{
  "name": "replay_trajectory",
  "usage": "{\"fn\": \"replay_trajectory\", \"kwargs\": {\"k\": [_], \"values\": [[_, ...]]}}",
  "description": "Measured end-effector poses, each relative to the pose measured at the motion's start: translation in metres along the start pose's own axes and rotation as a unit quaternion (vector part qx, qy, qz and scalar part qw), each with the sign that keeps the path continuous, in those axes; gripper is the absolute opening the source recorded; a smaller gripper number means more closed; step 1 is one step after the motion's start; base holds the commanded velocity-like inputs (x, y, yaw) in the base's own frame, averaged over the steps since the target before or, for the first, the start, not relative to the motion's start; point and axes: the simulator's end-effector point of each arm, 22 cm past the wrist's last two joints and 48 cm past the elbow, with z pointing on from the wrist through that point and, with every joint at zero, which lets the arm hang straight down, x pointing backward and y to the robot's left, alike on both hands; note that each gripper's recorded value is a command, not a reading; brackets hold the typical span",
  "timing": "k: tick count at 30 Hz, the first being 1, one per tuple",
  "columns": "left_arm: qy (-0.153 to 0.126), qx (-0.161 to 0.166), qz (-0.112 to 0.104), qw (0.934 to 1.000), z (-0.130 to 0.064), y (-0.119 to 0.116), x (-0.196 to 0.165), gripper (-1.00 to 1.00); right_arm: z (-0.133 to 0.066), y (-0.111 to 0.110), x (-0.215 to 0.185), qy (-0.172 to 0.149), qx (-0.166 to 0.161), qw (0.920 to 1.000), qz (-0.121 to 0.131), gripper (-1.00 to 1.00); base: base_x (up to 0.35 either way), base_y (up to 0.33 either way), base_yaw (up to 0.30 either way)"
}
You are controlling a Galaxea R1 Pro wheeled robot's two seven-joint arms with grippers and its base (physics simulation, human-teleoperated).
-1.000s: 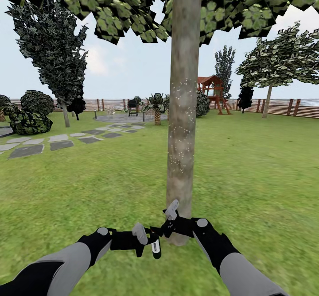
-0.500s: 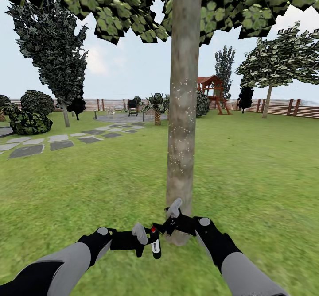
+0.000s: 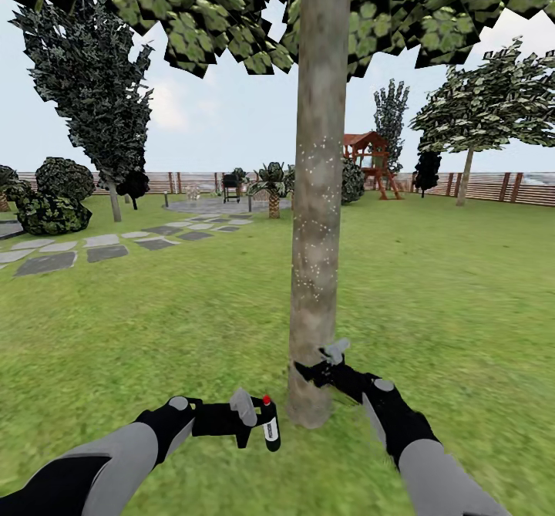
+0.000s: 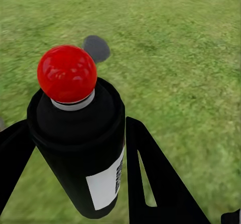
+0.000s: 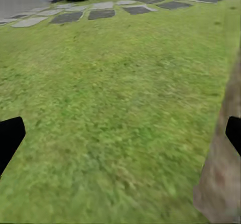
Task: In the garden, pick up the pesticide atomizer on the floor and spray pesticide onto both trees until each tree trunk is fully covered.
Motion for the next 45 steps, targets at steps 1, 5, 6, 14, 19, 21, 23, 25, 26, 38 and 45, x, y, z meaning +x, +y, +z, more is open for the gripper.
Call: {"fn": "replay_trajectory", "kwargs": {"k": [1,5,6,14,19,21,23,25,26,38,45], "values": [[0.0,0.0,0.0,1.0,0.0,0.0,0.0,-1.0,-0.007,-0.022,-0.003,-0.012,0.031,0.9992,0.023,1.0,0.0,0.0,0.0],[0.001,-0.004,0.0,1.0,-0.001,0.002,0.0,-1.0,-0.079,-0.161,0.016,-0.011,0.221,0.9737,0.053,1.0,0.0,0.0,0.0],[0.001,-0.006,0.0,1.0,-0.002,0.004,0.001,-1.0,-0.099,-0.184,0.033,0.005,0.254,0.9657,0.054,1.0,0.0,0.0,0.0],[0.0,-0.15,-0.004,0.9887,-0.019,0.07,0.003,-1.0,-0.256,-0.27,0.185,0.127,0.373,0.917,0.058,1.0,0.0,0.0,0.0],[0.001,-0.18,-0.002,0.9837,-0.023,0.082,0.004,-1.0,-0.288,-0.27,0.219,0.153,0.403,0.9003,0.06,1.0,0.0,0.0,0.0],[0.002,-0.181,-0.002,0.9834,-0.024,0.083,0.004,-1.0,-0.288,-0.268,0.222,0.156,0.405,0.8991,0.061,1.0,0.0,0.0,0.0],[0.001,-0.182,-0.003,0.9833,-0.024,0.083,0.004,-1.0,-0.288,-0.267,0.224,0.157,0.405,0.8987,0.061,1.0,0.0,0.0,0.0],[0.001,-0.182,-0.003,0.9833,-0.023,0.083,0.004,-1.0,-0.286,-0.265,0.225,0.157,0.404,0.899,0.063,1.0,0.0,0.0,0.0],[0.001,-0.182,-0.003,0.9834,-0.023,0.082,0.004,-1.0,-0.285,-0.264,0.225,0.157,0.404,0.8992,0.063,1.0,0.0,0.0,0.0],[0.0,-0.181,-0.004,0.9835,-0.021,0.081,0.003,-1.0,-0.263,-0.244,0.23,0.155,0.387,0.9059,0.073,1.0,-0.236,0.0,0.0],[0.002,-0.179,-0.007,0.9838,-0.019,0.081,0.008,-1.0,-0.258,-0.24,0.236,0.159,0.384,0.9064,0.076,1.0,-0.12,0.0,0.0]]}}
